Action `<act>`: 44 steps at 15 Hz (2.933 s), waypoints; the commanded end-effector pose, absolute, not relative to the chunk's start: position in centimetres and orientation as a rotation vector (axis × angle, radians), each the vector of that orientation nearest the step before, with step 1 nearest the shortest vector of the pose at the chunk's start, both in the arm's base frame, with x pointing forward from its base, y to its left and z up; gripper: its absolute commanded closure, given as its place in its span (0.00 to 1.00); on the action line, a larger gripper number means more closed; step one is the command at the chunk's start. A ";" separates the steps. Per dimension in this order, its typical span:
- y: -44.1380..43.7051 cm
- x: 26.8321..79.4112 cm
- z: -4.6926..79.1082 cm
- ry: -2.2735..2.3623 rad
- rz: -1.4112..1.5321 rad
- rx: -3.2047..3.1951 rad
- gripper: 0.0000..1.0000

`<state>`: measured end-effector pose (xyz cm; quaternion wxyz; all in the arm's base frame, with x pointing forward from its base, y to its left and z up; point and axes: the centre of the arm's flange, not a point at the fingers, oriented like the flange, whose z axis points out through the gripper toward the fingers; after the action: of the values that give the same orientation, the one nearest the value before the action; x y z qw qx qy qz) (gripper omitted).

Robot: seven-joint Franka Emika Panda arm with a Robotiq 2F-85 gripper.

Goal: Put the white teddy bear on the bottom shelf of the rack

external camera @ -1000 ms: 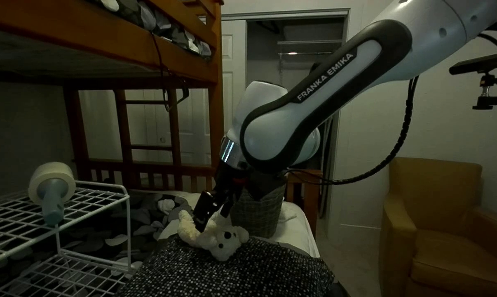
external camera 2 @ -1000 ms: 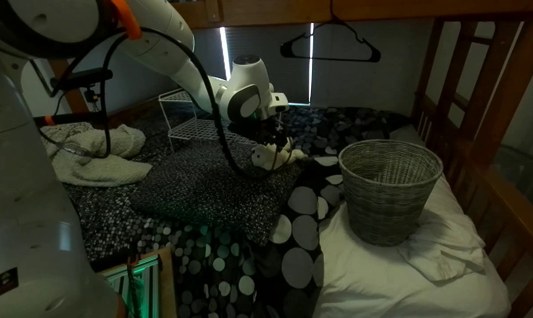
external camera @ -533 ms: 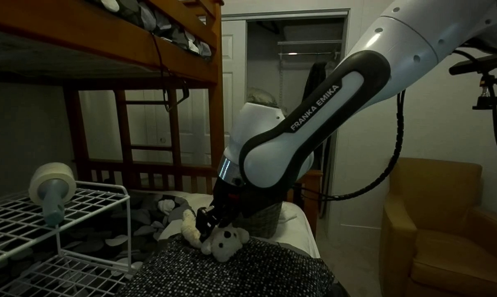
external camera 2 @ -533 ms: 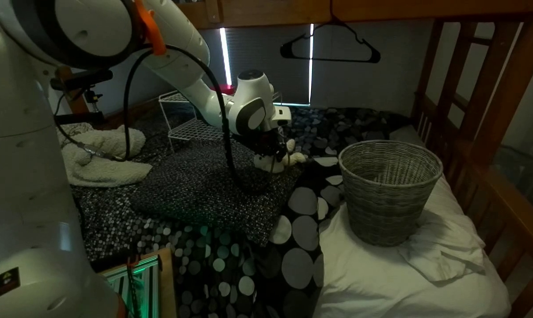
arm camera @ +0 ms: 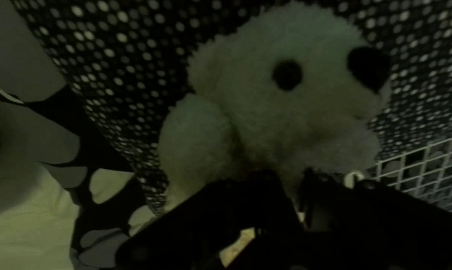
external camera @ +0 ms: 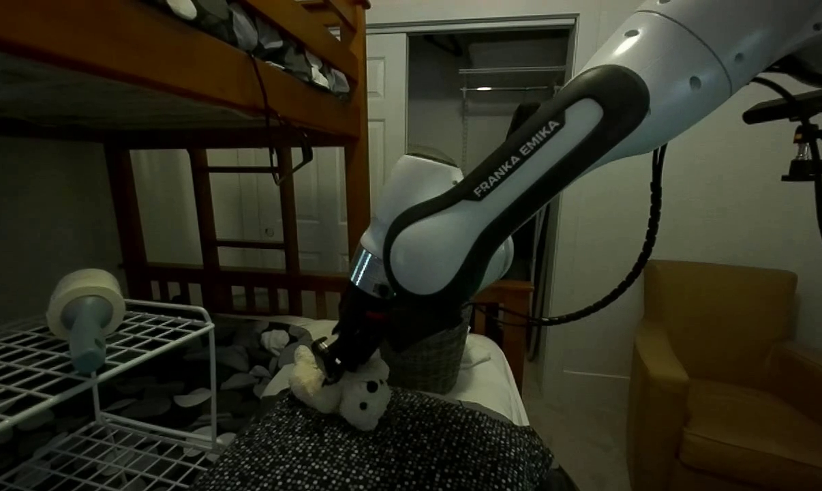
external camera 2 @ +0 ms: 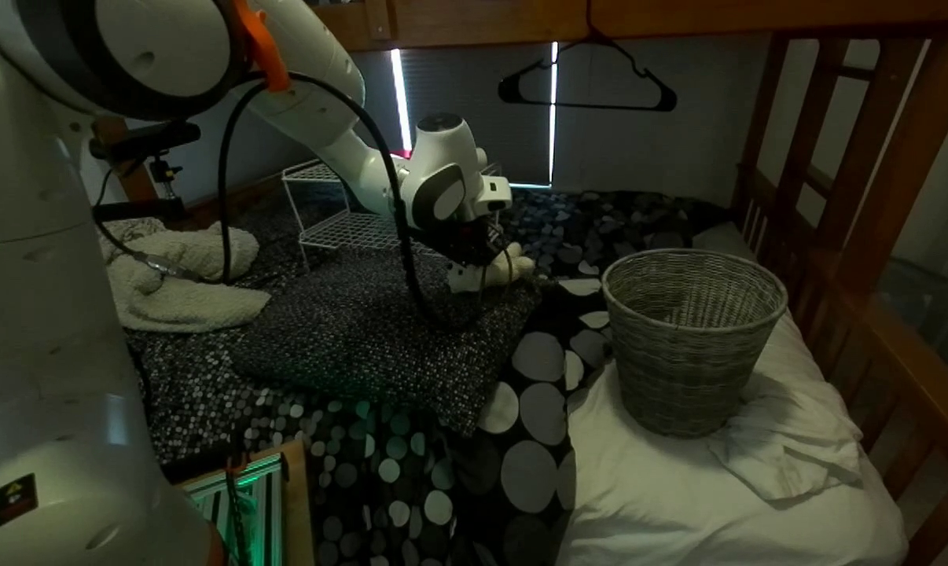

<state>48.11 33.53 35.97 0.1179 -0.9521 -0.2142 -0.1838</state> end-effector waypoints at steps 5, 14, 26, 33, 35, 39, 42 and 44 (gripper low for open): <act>36.3 39.8 45.3 -0.994 -0.503 -2.461 0.97; 38.7 44.5 37.4 -1.032 -0.252 -2.215 0.97; 45.7 47.7 31.6 -1.227 -0.466 -2.106 0.97; 51.3 50.4 30.1 -1.445 -0.758 -1.946 0.97; 52.7 50.8 30.0 -1.509 -0.792 -1.882 0.97; 54.4 51.1 30.4 -1.577 -0.849 -1.773 0.64; 54.4 50.4 32.1 -1.603 -0.884 -1.716 0.49; 53.8 48.7 33.5 -1.570 -0.745 -1.701 0.34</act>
<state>50.62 54.22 31.96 0.3063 -0.6628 -0.6000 -0.3269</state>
